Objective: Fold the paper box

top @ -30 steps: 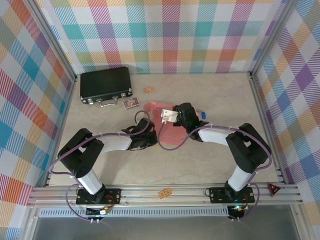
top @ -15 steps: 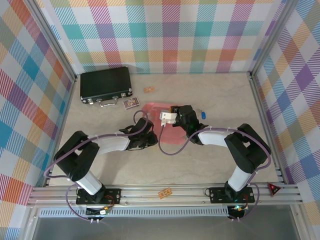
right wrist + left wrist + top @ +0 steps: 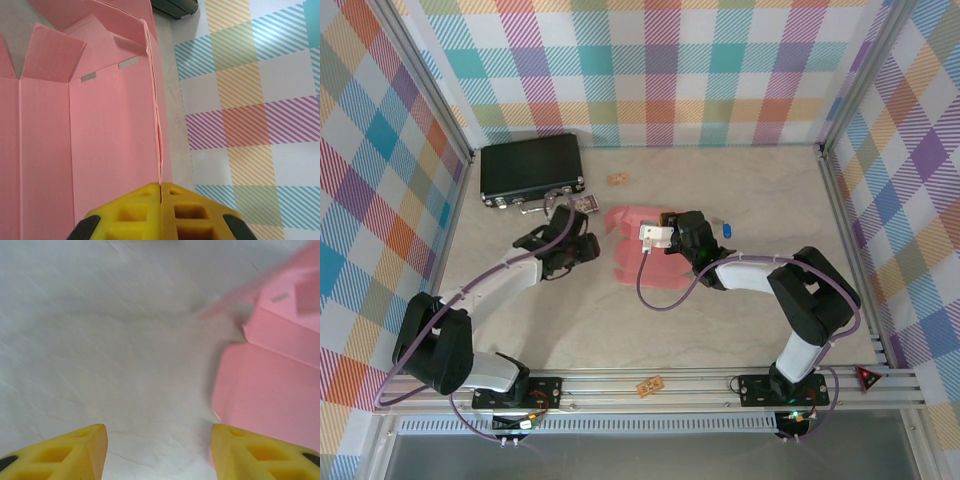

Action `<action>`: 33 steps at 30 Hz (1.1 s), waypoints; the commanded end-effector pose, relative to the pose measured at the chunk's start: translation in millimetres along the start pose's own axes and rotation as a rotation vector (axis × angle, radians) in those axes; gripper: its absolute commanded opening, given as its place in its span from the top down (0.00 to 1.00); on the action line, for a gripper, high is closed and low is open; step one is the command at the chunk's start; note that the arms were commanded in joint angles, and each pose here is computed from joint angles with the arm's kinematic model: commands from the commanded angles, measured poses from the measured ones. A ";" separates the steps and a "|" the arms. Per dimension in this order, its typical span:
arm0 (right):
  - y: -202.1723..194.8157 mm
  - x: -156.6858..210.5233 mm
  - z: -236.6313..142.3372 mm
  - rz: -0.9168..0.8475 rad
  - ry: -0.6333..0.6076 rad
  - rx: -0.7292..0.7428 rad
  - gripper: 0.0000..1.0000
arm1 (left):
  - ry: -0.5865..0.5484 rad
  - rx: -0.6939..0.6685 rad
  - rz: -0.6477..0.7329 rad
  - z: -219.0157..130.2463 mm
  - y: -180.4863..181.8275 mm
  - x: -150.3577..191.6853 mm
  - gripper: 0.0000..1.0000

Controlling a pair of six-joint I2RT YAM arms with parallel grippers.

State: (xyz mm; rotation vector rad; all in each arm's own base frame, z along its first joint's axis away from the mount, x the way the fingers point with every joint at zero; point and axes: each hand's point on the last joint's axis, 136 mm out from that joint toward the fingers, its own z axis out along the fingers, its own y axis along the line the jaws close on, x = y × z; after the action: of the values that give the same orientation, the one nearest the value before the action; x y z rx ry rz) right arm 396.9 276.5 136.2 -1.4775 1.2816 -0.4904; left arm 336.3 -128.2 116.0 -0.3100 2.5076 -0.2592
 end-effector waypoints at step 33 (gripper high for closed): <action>0.0 -2.9 7.6 0.005 0.008 -0.005 1.00 | 0.032 0.409 0.321 45.7 -88.2 -60.2 0.88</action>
State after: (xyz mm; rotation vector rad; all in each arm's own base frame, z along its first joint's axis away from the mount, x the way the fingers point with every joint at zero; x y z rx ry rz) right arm 398.2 275.0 130.2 -1.4886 1.2987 -0.5000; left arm 426.2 -199.5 121.0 0.2558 2.4375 -0.5835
